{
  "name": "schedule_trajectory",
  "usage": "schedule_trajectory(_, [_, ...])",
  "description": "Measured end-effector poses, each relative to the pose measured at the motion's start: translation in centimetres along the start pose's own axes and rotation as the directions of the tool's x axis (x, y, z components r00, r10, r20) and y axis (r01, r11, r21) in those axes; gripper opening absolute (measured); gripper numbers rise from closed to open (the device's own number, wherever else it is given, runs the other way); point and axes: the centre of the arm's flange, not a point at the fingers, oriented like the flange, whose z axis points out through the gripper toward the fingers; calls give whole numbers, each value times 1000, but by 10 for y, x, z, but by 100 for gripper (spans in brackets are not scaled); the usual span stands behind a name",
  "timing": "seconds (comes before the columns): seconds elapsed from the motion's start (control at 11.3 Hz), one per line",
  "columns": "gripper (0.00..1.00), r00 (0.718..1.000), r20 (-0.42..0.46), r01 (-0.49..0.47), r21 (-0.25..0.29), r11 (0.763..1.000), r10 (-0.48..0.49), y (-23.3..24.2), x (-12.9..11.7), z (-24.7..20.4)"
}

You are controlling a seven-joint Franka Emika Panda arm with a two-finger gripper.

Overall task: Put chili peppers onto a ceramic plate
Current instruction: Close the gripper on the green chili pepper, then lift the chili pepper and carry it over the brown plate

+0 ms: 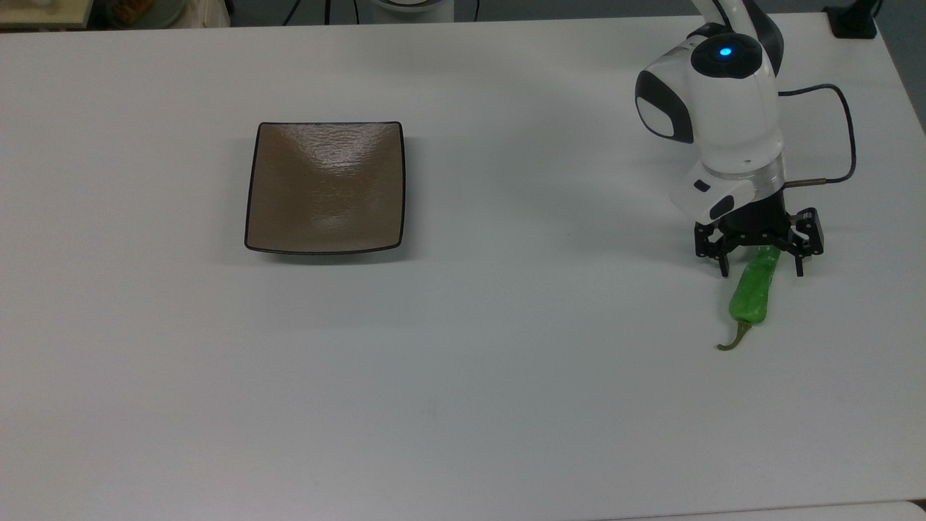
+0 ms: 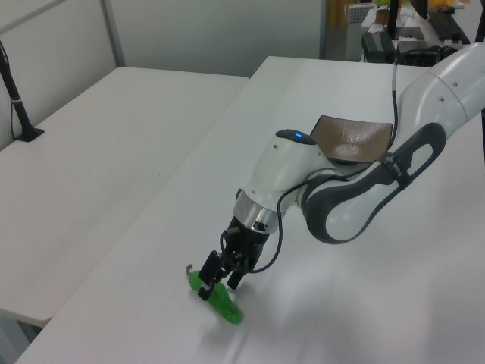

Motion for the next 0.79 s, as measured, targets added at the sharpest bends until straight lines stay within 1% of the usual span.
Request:
schedule_trajectory(0.18, [88, 1000, -7, 5, 5, 1000, -5, 0, -2, 3])
schedule_trajectory(0.26, [84, 1000, -12, 1, 9, 1000, -1, 0, -1, 3])
schedule_trajectory(0.35, [67, 1000, -16, -6, 13, 1000, 6, 0, 0, 3])
schedule_trajectory(0.44, [46, 1000, -19, -9, 16, 1000, 9, 0, 0, 3])
schedule_trajectory(0.53, [34, 1000, -20, -10, 15, 1000, 10, 1, 1, 3])
schedule_trajectory(0.79, [34, 999, -38, 3, 7, 1000, -3, 4, 7, 0])
